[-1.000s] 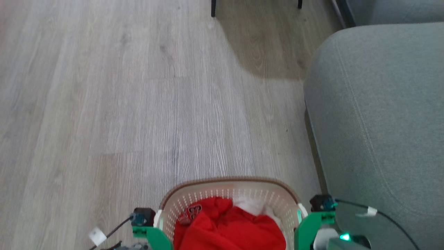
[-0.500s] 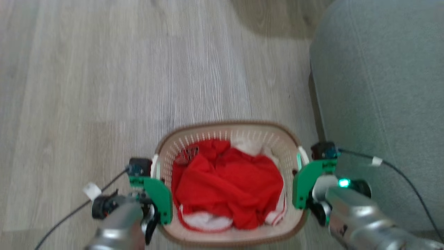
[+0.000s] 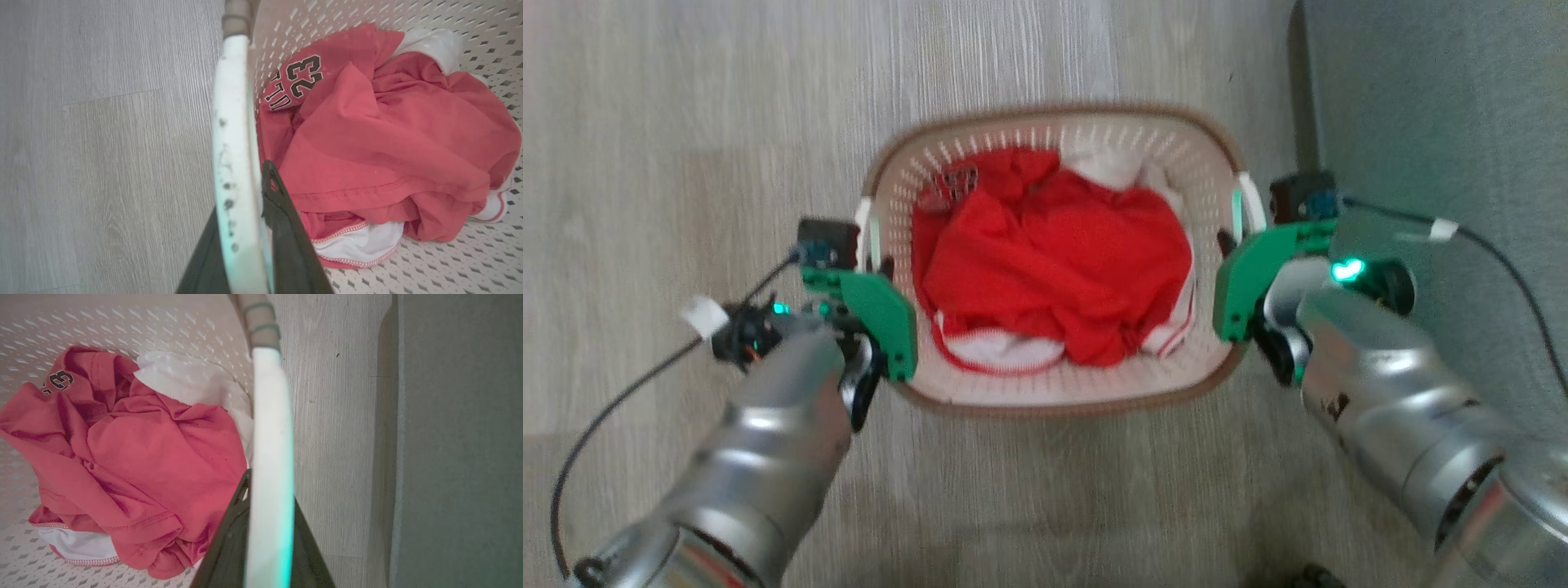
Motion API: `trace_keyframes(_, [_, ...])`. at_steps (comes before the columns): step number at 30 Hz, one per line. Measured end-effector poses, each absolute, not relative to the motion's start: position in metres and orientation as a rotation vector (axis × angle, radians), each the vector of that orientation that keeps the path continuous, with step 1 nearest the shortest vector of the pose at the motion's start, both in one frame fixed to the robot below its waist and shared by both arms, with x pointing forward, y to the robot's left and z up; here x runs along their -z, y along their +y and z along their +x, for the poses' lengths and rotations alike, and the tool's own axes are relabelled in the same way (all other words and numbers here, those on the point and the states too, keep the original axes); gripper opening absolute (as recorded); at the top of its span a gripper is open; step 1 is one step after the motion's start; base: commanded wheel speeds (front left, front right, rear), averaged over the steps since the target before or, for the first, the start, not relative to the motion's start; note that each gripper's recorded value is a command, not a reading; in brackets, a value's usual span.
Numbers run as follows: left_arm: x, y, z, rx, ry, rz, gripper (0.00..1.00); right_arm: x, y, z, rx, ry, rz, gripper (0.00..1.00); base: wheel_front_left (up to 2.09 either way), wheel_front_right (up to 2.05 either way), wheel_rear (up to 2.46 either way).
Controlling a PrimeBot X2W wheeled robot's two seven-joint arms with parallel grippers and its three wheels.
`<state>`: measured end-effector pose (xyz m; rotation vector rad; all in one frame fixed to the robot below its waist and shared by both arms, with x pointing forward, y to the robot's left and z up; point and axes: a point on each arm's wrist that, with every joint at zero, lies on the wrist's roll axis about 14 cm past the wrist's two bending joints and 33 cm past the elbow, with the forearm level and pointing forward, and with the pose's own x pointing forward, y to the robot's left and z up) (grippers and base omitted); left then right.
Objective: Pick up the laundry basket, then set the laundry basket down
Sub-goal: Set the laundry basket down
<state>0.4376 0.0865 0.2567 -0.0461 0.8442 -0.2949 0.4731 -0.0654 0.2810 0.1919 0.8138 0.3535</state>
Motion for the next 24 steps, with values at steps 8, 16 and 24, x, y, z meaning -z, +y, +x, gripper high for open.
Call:
trace_keyframes(8, [-0.216, 0.087, 0.461, 0.293, 0.885, -0.051, 0.00, -0.235, -0.068, 0.497, -0.350, 0.854, 0.188, 0.00, 0.00, 0.00, 0.00])
trace_keyframes(16, [-0.181, 0.089, 0.467, 0.289, 0.922, -0.051, 0.00, -0.196, -0.067, 0.505, -0.351, 0.893, 0.193, 0.00, 0.00, 0.00, 0.00])
trace_keyframes(24, [-0.151, 0.092, 0.461, 0.281, 0.970, -0.058, 0.00, -0.160, -0.062, 0.500, -0.357, 0.943, 0.199, 0.00, 0.00, 0.00, 0.00])
